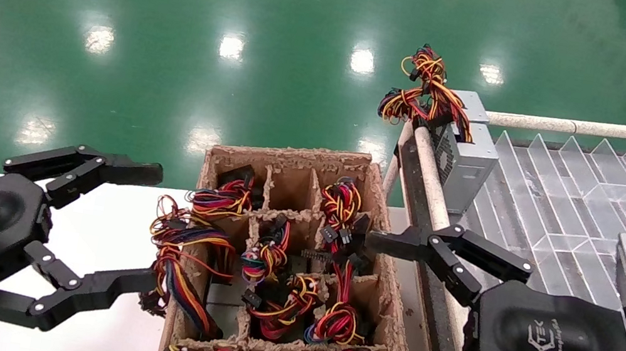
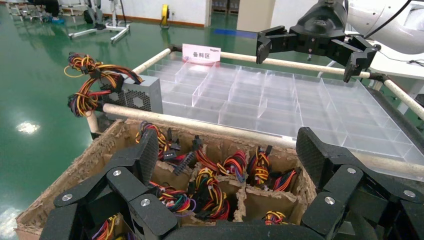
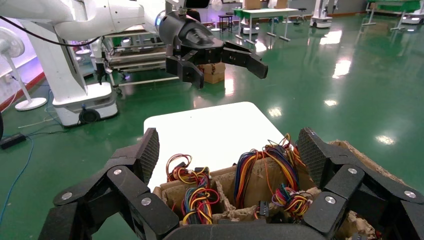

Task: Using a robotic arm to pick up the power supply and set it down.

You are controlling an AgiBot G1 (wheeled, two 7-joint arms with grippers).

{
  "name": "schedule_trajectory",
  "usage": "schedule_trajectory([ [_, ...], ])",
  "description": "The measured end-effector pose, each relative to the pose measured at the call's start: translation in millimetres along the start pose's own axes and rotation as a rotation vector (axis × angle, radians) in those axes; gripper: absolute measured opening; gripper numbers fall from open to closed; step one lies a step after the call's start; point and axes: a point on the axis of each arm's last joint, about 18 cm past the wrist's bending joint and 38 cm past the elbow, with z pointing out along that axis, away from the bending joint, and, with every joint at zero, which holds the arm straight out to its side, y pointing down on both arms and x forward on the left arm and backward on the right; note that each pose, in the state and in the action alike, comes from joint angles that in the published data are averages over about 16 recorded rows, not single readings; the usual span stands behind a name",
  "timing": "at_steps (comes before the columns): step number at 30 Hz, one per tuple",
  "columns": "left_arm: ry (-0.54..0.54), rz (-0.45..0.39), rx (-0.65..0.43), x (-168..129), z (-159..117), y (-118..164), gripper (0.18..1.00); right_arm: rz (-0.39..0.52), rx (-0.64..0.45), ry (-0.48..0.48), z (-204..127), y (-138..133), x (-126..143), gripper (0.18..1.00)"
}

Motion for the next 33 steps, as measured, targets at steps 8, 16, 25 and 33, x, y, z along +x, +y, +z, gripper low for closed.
schedule_trajectory([
  [8, 0.0, 0.0, 0.0, 0, 0, 0, 1.001, 0.0, 0.0, 0.0, 0, 0, 0, 1.0],
  [16, 0.0, 0.0, 0.0, 0, 0, 0, 1.001, 0.0, 0.0, 0.0, 0, 0, 0, 1.0],
  [25, 0.0, 0.0, 0.0, 0, 0, 0, 0.991, 0.01, -0.044, 0.038, 2, 8, 8, 1.0],
  [33, 0.0, 0.0, 0.0, 0, 0, 0, 0.943, 0.053, -0.187, 0.188, 19, 35, 46, 1.0],
])
